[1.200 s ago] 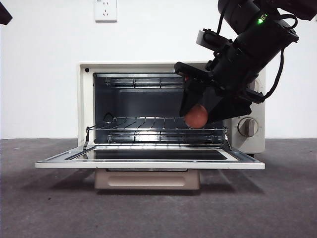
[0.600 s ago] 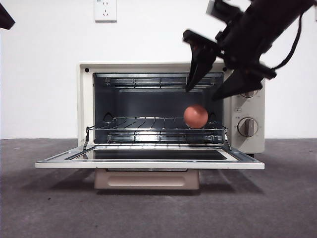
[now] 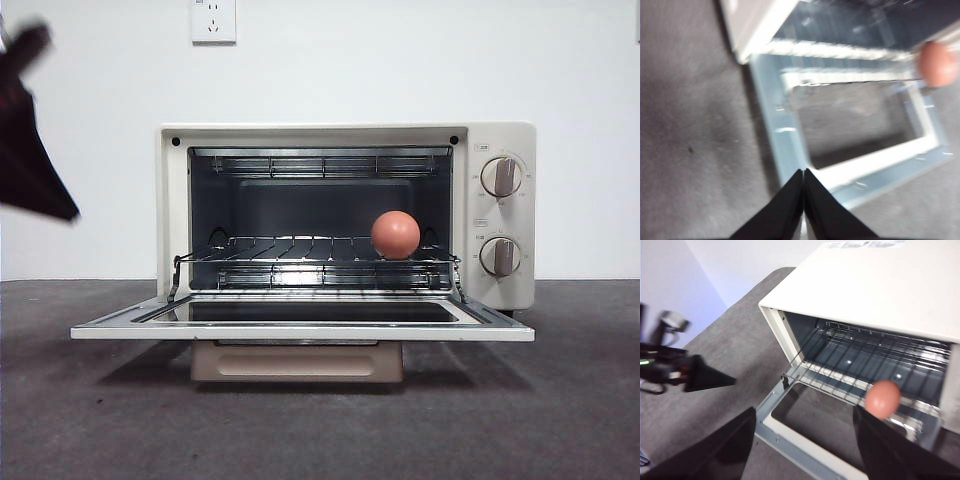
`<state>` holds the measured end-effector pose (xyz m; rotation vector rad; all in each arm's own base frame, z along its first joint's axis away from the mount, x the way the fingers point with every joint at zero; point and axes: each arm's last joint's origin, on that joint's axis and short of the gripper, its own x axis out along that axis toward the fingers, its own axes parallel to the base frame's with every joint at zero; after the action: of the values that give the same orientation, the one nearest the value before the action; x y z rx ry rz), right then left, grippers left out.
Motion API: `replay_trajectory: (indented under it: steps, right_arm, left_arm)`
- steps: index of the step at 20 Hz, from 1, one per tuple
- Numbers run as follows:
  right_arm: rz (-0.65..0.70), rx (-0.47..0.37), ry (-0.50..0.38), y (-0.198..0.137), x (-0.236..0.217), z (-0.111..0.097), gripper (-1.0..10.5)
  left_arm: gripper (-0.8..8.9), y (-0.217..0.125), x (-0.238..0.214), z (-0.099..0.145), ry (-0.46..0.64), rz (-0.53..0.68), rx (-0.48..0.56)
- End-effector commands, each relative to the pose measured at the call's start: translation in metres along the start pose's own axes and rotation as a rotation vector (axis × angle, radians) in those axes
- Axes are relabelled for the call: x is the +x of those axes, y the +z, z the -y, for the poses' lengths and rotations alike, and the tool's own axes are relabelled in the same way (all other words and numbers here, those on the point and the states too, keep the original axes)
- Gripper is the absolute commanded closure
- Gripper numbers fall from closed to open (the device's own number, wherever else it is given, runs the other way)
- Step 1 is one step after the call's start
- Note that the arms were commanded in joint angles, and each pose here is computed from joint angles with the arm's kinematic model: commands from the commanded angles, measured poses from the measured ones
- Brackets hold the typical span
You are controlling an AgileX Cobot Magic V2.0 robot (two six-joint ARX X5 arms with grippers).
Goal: Eggoven
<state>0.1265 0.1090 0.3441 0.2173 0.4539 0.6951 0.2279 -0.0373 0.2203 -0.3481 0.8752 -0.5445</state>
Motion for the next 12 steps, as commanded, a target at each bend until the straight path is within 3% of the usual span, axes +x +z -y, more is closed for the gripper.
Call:
replay_trajectory:
  steps: [1,7,12]
  right_arm:
    - [0.022,-0.022,-0.022,0.001,-0.020,-0.002,6.3]
    - [0.114,-0.024,-0.037,0.000,-0.053,-0.002,6.3]
    - [0.129,-0.023,-0.049,0.000,-0.056,-0.002,6.3]
  left_arm:
    - [8.08,0.001,0.026,-0.016,0.001,-0.050,-0.011]
    - [8.08,-0.007,0.071,-0.040,0.000,-0.121,-0.041]
    - [8.08,-0.014,0.093,-0.044,-0.036,-0.165,-0.052]
